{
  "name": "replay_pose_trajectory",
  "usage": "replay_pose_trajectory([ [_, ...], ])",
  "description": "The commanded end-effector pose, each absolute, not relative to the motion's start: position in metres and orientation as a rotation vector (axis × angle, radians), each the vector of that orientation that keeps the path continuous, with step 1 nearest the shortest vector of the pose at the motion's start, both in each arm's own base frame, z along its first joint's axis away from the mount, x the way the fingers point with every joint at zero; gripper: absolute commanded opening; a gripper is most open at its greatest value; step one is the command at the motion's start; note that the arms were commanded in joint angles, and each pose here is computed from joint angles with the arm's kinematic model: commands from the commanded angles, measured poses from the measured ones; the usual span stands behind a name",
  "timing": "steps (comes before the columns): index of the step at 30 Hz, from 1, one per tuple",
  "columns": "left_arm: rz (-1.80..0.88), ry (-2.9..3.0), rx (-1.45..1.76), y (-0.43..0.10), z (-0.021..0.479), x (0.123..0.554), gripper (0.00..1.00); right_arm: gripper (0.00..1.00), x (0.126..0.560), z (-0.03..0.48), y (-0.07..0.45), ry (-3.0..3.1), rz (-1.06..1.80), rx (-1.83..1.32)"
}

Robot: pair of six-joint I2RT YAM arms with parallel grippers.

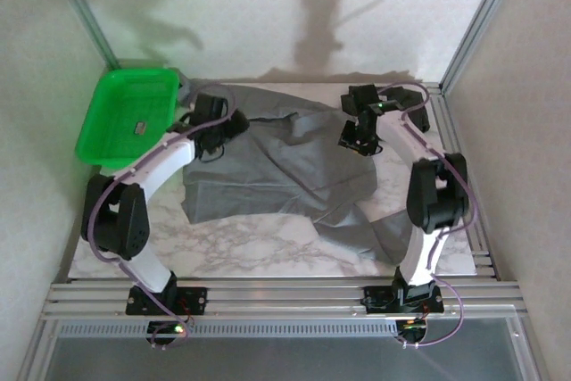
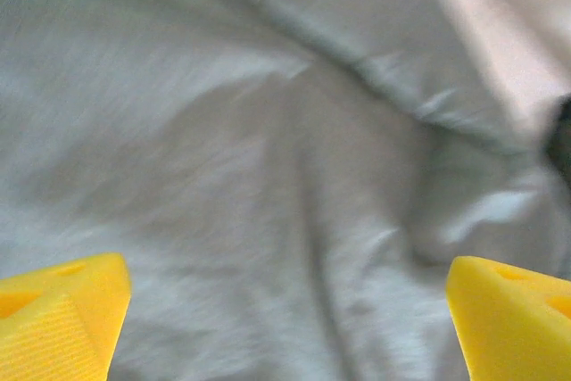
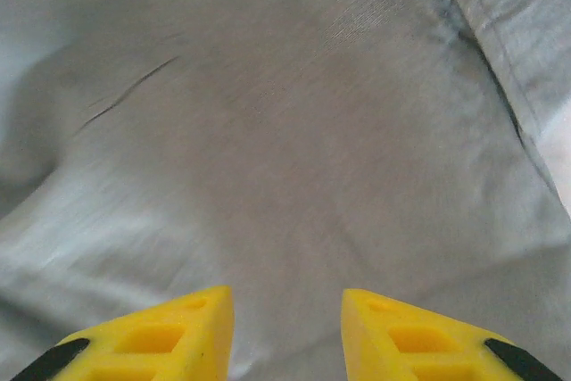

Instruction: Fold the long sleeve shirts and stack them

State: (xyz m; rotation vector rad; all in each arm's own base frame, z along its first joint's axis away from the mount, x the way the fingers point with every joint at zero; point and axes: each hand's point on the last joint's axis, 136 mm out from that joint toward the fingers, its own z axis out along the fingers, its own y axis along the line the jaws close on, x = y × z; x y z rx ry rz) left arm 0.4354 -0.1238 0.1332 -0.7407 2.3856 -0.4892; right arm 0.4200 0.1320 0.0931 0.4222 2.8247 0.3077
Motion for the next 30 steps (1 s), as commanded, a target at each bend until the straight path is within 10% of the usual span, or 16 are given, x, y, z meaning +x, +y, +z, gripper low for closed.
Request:
replay_pose_trajectory([
  [1, -0.417, 2.379, -0.854, -0.102, 0.091, 0.422, 0.91, 0.37, 0.445, 0.076, 0.132, 2.801, 0.280, 0.410],
  [15, -0.189, 2.365, -1.109, -0.045, -0.001, 0.351, 0.93, 0.44, 0.458, 0.011, 0.076, 2.841, 0.104, 0.692],
  [22, -0.254, 2.314, -1.058, -0.053, 0.027, 0.377, 0.96, 0.51, 0.487, 0.026, 0.079, 2.786, 0.235, 0.687],
  [30, -0.449, 2.177, -0.927, -0.088, 0.147, 0.432, 1.00, 0.85, 0.439, 0.150, 0.060, 2.687, 0.286, 0.518],
])
